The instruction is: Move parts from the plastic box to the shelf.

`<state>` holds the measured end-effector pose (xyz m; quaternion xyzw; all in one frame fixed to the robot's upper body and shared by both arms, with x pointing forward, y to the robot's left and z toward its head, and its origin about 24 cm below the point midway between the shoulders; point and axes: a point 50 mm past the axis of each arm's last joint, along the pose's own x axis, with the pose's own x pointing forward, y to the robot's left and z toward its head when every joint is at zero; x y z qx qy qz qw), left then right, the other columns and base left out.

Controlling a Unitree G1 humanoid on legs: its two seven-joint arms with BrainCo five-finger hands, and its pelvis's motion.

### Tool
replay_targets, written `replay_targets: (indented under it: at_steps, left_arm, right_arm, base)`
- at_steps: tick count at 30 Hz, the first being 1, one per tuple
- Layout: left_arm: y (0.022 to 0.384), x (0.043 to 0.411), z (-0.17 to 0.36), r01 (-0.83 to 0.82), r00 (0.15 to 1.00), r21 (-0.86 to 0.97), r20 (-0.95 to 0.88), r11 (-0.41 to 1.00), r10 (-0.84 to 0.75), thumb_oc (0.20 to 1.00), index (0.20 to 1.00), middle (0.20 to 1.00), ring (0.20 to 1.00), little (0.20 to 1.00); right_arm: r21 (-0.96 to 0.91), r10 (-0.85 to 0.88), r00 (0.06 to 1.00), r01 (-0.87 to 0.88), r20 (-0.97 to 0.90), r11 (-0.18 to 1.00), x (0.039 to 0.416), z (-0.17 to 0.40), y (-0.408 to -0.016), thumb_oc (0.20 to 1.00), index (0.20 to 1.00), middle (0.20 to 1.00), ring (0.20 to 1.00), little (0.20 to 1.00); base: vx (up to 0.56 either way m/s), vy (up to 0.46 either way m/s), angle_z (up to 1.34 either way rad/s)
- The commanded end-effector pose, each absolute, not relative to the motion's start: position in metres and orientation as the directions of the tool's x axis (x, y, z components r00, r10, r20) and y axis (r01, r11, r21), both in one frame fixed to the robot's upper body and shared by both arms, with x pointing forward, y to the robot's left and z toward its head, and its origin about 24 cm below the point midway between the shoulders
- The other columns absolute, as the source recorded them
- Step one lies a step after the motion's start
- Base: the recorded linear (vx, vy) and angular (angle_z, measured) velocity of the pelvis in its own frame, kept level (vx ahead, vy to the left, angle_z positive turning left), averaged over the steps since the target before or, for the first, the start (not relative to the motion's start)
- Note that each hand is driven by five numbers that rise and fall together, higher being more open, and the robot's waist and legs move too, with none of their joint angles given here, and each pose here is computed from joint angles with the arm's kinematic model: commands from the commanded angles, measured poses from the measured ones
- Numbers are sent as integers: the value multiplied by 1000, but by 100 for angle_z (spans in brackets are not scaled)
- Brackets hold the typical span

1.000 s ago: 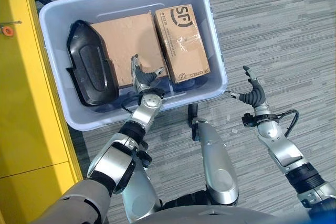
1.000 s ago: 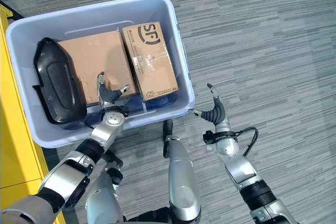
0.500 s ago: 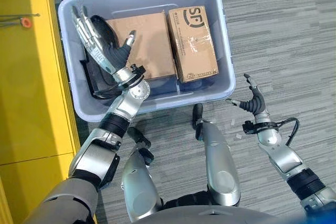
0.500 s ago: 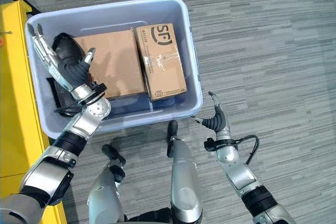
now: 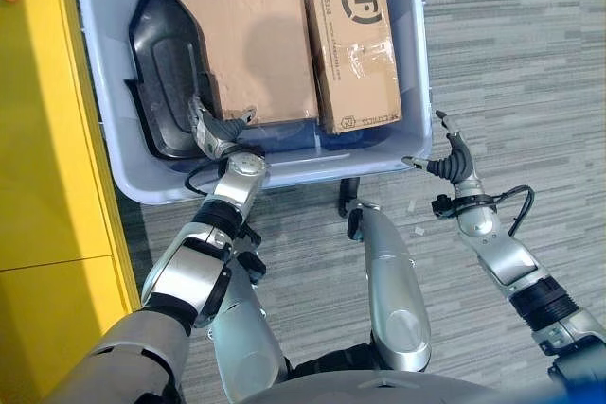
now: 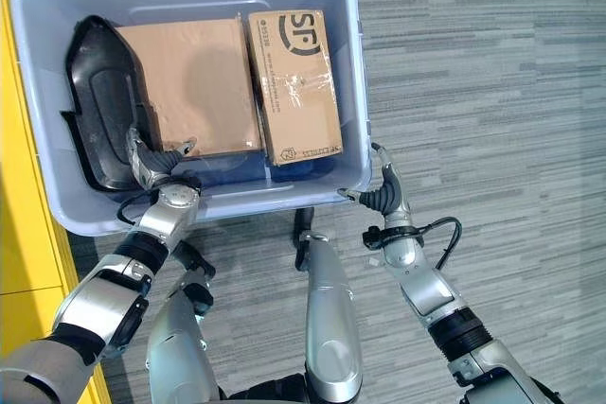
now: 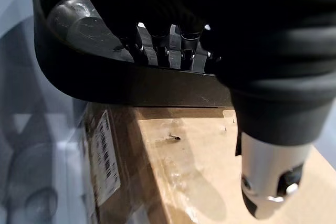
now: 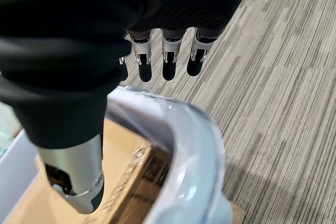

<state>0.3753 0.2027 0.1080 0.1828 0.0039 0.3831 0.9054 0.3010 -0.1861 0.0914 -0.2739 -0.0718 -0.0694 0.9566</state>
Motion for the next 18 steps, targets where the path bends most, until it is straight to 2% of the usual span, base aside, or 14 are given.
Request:
replay_targets:
  at_steps: [1, 6, 7, 12, 17, 18]
  left_arm:
    - [205, 386, 122, -662, 736, 341, 125, 668, 666, 1000, 1000, 1000, 1000, 1000]
    - [188, 398, 149, -572, 820, 327, 225, 753, 526, 1000, 1000, 1000, 1000, 1000]
    - [170, 401, 159, -513, 856, 398, 305, 761, 417, 1000, 1000, 1000, 1000, 1000]
    - [143, 400, 168, -428, 883, 538, 419, 726, 210, 1000, 1000, 1000, 1000, 1000]
    - [97, 385, 162, -345, 858, 724, 501, 597, -111, 1000, 1000, 1000, 1000, 1000]
    - [96, 384, 161, -336, 859, 730, 497, 595, -124, 1000, 1000, 1000, 1000, 1000]
  right_arm:
    - [-485, -130, 961, 237, 243, 842, 303, 106, -191, 1000, 1000, 1000, 1000, 1000]
    - [-494, -130, 957, 247, 259, 834, 303, 109, -195, 1000, 1000, 1000, 1000, 1000]
    - [-509, -121, 951, 256, 283, 821, 302, 111, -196, 1000, 1000, 1000, 1000, 1000]
    - [-511, -114, 942, 270, 316, 816, 298, 117, -200, 1000, 1000, 1000, 1000, 1000]
    - [-528, -97, 941, 265, 324, 807, 292, 114, -207, 1000, 1000, 1000, 1000, 1000]
    - [-528, -97, 941, 265, 324, 807, 291, 114, -207, 1000, 1000, 1000, 1000, 1000]
  base:
    - [11, 18, -12]
    - [13, 24, -10]
    - [3, 32, -10]
    - [3, 31, -6]
    - [6, 56, -5]
    - [3, 36, -13]
